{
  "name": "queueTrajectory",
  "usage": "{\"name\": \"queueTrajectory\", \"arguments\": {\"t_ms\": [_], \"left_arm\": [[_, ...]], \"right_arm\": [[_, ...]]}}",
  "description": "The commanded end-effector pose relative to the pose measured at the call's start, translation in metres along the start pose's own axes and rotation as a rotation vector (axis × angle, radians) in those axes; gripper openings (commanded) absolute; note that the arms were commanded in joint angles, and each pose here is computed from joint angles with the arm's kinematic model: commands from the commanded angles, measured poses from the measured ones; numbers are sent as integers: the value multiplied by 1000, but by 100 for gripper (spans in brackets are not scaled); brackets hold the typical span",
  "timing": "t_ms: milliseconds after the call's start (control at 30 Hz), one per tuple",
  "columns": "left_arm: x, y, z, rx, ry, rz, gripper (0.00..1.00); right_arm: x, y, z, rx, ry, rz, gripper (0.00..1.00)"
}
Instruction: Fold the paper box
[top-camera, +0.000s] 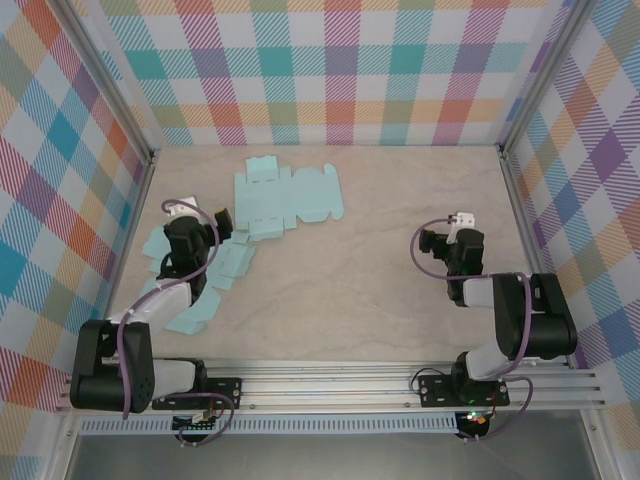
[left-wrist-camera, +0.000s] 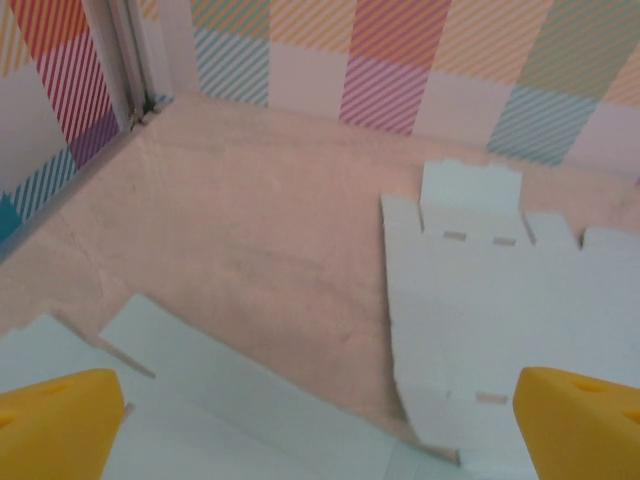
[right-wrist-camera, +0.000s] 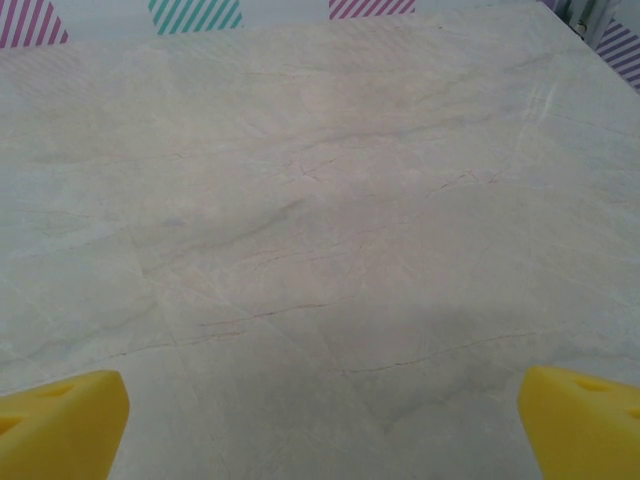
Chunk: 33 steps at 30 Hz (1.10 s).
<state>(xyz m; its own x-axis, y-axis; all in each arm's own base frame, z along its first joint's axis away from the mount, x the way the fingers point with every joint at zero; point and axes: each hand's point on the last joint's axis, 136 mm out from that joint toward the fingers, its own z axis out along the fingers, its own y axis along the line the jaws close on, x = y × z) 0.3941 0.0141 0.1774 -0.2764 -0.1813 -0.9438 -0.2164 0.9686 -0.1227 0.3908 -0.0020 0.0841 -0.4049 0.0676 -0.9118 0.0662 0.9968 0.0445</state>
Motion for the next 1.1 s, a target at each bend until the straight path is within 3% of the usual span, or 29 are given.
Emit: {"name": "queueTrajectory", "arguments": {"t_ms": [0, 167, 300, 633, 800, 1067], "left_arm": [[-12, -10, -3, 18, 50, -80, 100], [-28, -22, 8, 34, 98, -190, 100], [-24, -39, 34, 56, 198, -266, 100], [31, -50, 99, -55, 453, -341, 100], [60, -59, 126, -29, 563, -399, 100], [94, -63, 139, -47, 649, -469, 91]], "right_arm": [[-32, -6, -11, 51, -47, 32, 100], [-45, -24, -27, 157, -11, 77, 100], [-49, -30, -28, 200, 12, 68, 100], [-56, -29, -34, 194, 5, 68, 100], [-58, -27, -36, 179, -8, 76, 100], [-60, -26, -36, 177, -11, 77, 100]]}}
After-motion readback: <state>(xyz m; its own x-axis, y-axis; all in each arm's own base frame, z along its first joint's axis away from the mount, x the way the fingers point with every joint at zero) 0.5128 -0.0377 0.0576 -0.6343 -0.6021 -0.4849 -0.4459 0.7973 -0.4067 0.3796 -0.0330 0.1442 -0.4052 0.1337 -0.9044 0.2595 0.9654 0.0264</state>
